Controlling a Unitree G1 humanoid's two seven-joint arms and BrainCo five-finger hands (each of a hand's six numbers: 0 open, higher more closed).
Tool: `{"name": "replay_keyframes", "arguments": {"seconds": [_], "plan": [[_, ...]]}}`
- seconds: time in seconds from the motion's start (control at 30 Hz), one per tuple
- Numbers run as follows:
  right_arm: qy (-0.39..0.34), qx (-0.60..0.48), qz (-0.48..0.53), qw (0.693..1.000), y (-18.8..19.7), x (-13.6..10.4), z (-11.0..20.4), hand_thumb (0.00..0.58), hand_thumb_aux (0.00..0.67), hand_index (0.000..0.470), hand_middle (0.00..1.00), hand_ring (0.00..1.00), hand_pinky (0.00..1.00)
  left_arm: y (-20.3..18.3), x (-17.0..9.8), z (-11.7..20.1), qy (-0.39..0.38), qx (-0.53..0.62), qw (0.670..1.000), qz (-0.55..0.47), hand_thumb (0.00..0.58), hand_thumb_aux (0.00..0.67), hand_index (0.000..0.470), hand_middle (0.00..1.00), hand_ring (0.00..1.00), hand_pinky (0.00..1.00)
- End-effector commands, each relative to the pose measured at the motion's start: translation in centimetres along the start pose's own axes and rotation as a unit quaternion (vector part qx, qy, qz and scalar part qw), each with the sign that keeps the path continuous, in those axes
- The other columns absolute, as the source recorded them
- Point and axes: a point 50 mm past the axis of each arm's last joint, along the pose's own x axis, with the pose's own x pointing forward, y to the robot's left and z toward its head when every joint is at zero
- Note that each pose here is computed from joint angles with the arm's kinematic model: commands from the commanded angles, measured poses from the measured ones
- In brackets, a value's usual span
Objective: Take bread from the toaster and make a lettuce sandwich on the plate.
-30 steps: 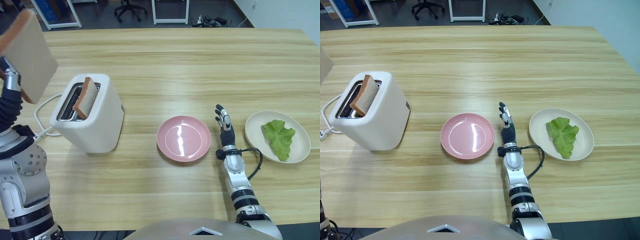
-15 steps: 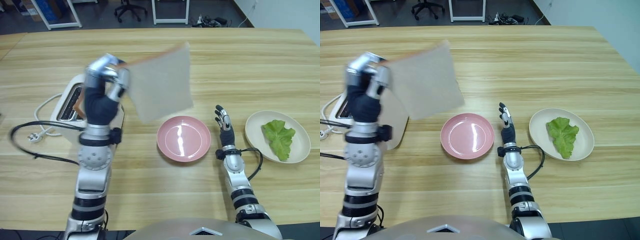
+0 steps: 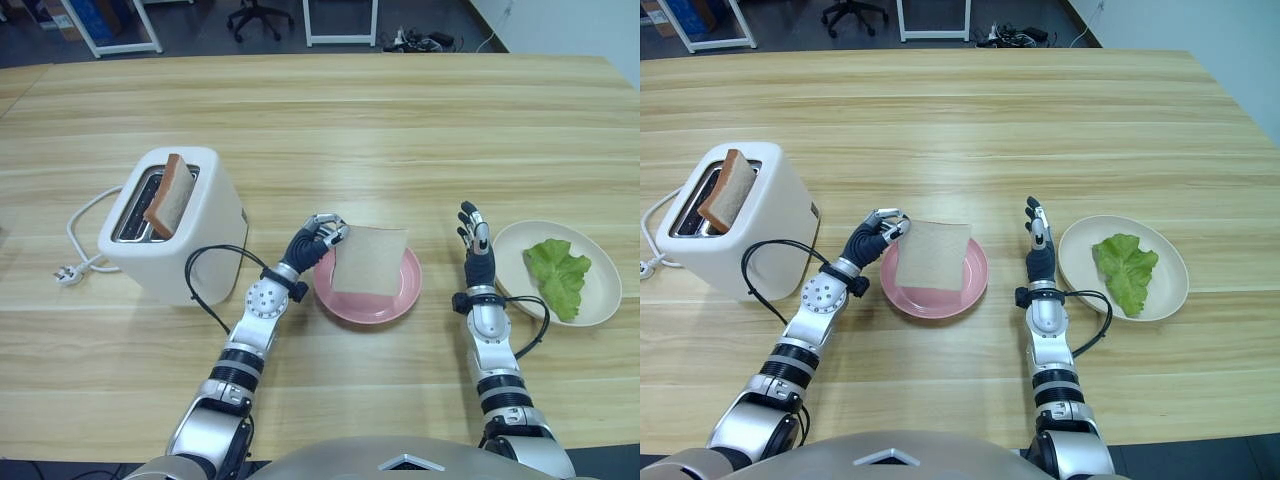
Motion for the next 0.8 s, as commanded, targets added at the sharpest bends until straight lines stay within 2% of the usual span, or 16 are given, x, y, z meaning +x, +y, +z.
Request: {"name": "replay_keyframes", "arguments": {"seconds": [0.03, 0.2, 0.23, 0.27, 0.3, 0.53, 0.7, 0.77, 0.8], "plan": [[0.011, 0.004, -0.006, 1.000, -0.1, -0.4, -0.3, 0.000, 0.000, 0.000, 0.00, 0.00, 0.00, -1.3, -0.2, -1.0, 0.019, 0.024, 0.999, -0.034, 0.580, 0.670, 0.470, 1.00, 1.00, 1.00], [0.011, 0.004, -0.005, 1.000, -0.1, -0.5, -0.2, 0.000, 0.000, 0.000, 0.00, 0.00, 0.00, -1.7, -1.8, -1.3, 0.030, 0.126, 0.988, -0.085, 0.580, 0.670, 0.470, 1.00, 1.00, 1.00], [0.011, 0.004, -0.005, 1.000, -0.1, -0.5, -0.2, 0.000, 0.000, 0.000, 0.00, 0.00, 0.00, -1.6, -2.2, -1.0, 0.028, 0.162, 0.982, -0.096, 0.580, 0.670, 0.470, 0.94, 0.94, 0.94], [0.012, 0.004, -0.006, 1.000, -0.1, -0.5, -0.2, 0.000, 0.000, 0.000, 0.00, 0.00, 0.00, -1.3, -2.6, -0.7, 0.027, 0.196, 0.975, -0.099, 0.491, 0.407, 0.286, 0.36, 0.36, 0.36], [0.012, 0.004, -0.007, 1.000, -0.2, -0.6, -0.2, 0.000, 0.000, 0.000, 0.00, 0.00, 0.00, -1.0, -2.9, -0.4, 0.027, 0.228, 0.968, -0.097, 0.000, 0.000, 0.000, 0.00, 0.00, 0.00], [0.002, 0.002, -0.004, 1.000, -0.1, -0.4, 0.3, 0.000, 0.000, 0.000, 0.00, 0.00, 0.00, 1.8, -3.6, 3.1, -0.007, 0.451, 0.892, -0.023, 0.000, 0.000, 0.000, 0.00, 0.00, 0.00], [-0.035, -0.037, 0.006, 0.999, -0.6, -0.6, 1.7, 0.000, 0.000, 0.000, 0.00, 0.00, 0.00, 3.4, -4.3, 7.0, -0.057, 0.538, 0.837, 0.083, 0.000, 0.000, 0.000, 0.00, 0.00, 0.00], [-0.090, -0.086, 0.011, 0.992, -1.7, -0.6, 3.9, 0.000, 0.000, 0.000, 0.00, 0.00, 0.00, 3.6, -4.9, 8.2, -0.082, 0.518, 0.842, 0.130, 0.000, 0.000, 0.000, 0.00, 0.00, 0.00], [-0.137, -0.146, 0.001, 0.980, -3.2, -0.7, 5.8, 0.000, 0.000, 0.000, 0.00, 0.00, 0.00, 3.3, -5.2, 8.3, -0.095, 0.473, 0.863, 0.150, 0.000, 0.000, 0.000, 0.00, 0.00, 0.00]]}}
